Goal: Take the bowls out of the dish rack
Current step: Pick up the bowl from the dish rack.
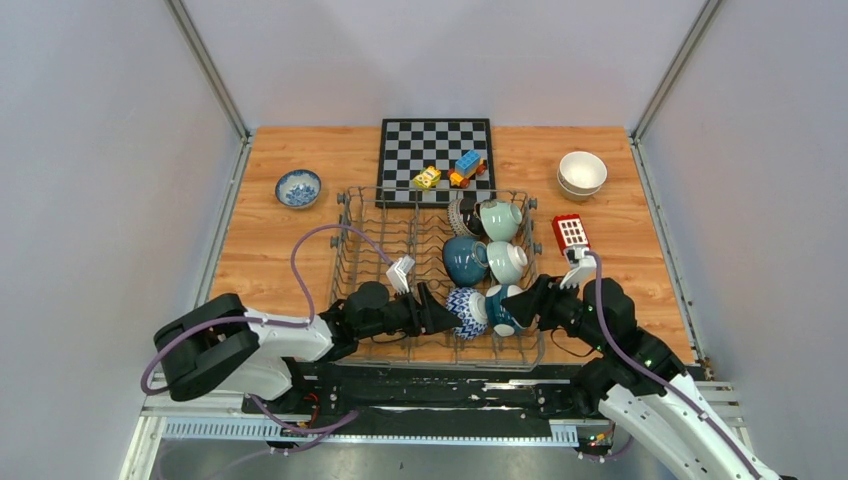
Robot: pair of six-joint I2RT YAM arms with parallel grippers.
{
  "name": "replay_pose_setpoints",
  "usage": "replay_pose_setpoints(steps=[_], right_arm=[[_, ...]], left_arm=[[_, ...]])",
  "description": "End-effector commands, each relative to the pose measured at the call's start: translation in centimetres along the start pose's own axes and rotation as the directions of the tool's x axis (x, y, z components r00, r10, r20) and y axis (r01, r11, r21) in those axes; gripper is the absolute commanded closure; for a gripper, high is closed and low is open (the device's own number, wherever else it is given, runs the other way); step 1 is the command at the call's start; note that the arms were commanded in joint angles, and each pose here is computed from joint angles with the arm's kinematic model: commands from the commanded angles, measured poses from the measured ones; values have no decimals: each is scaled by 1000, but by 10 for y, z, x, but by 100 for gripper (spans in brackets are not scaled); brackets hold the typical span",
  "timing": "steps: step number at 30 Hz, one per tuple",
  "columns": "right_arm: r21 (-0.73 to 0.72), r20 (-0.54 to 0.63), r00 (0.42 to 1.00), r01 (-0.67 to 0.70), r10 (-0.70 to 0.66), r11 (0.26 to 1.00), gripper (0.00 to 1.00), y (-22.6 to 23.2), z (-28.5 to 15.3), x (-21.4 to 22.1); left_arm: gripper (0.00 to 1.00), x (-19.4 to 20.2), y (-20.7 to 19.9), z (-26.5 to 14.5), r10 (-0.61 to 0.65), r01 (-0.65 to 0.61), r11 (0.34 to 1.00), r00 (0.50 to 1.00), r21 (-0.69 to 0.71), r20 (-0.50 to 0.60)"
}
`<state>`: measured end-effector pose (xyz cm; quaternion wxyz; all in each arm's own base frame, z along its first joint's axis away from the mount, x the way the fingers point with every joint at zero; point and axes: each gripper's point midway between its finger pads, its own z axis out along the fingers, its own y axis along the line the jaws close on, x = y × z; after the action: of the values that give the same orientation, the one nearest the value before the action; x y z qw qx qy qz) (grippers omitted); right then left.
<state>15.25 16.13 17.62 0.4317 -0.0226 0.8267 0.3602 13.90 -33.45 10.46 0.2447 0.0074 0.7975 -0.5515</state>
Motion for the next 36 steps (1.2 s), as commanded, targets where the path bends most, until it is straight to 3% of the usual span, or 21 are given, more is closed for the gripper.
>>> replay_pose_setpoints(steps=[1,29,36], right_arm=[[-20,-6,1000,17,-17,1000,39,3,-2,3],[1,2,1000,22,-22,1000,39,-2,-5,4],[2,4,1000,26,-26,1000,39,-3,-5,4]], left_arm=[[32,0,-14,4,-7,6,997,1000,83,8],[51,-8,-24,12,-21,13,988,998,157,51],[46,-16,-16,13,39,-43,997,997,60,69]])
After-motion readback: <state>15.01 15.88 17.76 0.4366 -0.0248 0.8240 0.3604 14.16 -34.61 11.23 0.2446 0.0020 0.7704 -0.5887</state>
